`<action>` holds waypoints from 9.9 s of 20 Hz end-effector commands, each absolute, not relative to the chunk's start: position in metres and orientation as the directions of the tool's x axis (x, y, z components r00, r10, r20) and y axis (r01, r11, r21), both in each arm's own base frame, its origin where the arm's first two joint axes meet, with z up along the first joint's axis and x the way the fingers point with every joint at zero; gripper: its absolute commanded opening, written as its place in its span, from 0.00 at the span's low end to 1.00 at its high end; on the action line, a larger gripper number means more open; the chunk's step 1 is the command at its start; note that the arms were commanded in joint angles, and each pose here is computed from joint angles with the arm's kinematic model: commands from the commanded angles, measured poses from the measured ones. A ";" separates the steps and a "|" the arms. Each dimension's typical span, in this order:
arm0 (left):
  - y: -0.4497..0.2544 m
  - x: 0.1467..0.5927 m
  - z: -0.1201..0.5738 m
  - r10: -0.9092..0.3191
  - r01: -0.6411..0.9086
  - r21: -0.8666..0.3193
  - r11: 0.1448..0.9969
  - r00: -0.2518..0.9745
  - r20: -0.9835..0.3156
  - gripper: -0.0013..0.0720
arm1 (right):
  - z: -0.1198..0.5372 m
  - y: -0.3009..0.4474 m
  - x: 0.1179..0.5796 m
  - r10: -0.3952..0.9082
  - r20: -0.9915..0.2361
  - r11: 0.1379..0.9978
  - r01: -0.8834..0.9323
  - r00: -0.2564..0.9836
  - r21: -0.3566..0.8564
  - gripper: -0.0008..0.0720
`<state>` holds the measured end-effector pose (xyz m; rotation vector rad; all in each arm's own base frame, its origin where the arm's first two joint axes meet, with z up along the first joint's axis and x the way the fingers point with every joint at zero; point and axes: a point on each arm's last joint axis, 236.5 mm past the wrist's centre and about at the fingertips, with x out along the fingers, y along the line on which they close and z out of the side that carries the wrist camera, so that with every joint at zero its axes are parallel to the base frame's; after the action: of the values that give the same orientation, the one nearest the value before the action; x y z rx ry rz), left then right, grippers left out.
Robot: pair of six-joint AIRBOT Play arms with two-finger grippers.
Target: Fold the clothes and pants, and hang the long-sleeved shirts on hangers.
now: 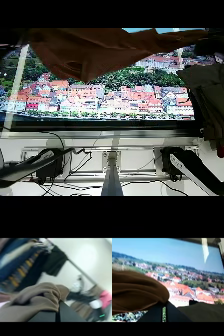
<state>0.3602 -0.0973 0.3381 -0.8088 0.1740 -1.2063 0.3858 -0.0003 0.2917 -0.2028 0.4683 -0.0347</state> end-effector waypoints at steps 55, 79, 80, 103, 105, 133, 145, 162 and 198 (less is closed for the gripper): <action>-0.226 0.288 -0.070 -0.670 0.376 -0.589 0.716 0.130 -0.731 0.04 | -0.086 0.263 0.385 0.514 -0.818 0.770 0.282 0.258 0.573 0.06; -0.226 0.288 -0.070 -0.669 0.376 -0.588 0.716 0.131 -0.731 0.05 | -0.029 0.262 0.423 0.477 -0.812 0.851 0.056 0.337 0.522 0.03; -0.226 0.288 -0.070 -0.669 0.376 -0.588 0.716 0.131 -0.731 0.05 | -0.022 0.255 0.424 0.446 -0.828 0.880 0.000 0.340 0.474 0.03; -0.242 0.342 -0.024 -0.733 0.295 -0.672 0.679 0.323 -0.599 0.04 | 0.010 0.170 0.400 0.130 -0.932 0.965 -0.259 0.338 0.041 0.03; -0.239 0.360 -0.005 -0.734 0.336 -0.655 0.677 0.364 -0.573 0.04 | 0.018 0.163 0.403 0.105 -0.925 0.965 -0.264 0.366 0.005 0.03; -0.312 0.329 -0.060 -0.376 0.650 -0.032 0.759 0.397 -0.837 0.04 | 0.023 0.163 0.404 0.110 -0.918 0.964 -0.265 0.381 0.006 0.03; -0.091 0.388 0.264 -0.225 0.217 -0.061 0.974 0.954 -0.196 0.04 | 0.115 0.111 0.413 -0.024 -0.786 0.949 -0.233 0.618 -0.212 0.03; 0.109 0.270 0.400 0.363 -0.343 -0.125 0.931 0.905 0.222 0.04 | 0.428 0.017 0.228 0.084 0.041 0.993 -0.080 0.996 -0.092 0.03; -0.148 0.298 -0.058 -0.616 -0.037 -0.631 0.775 0.180 -0.767 0.75 | 0.072 -0.017 0.450 -0.146 -0.816 0.989 0.101 0.559 -0.108 0.03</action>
<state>0.3059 -0.0924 -0.0578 -0.3943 1.4002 -0.2965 0.4516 -0.0224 0.0741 -0.0767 0.9587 -0.1608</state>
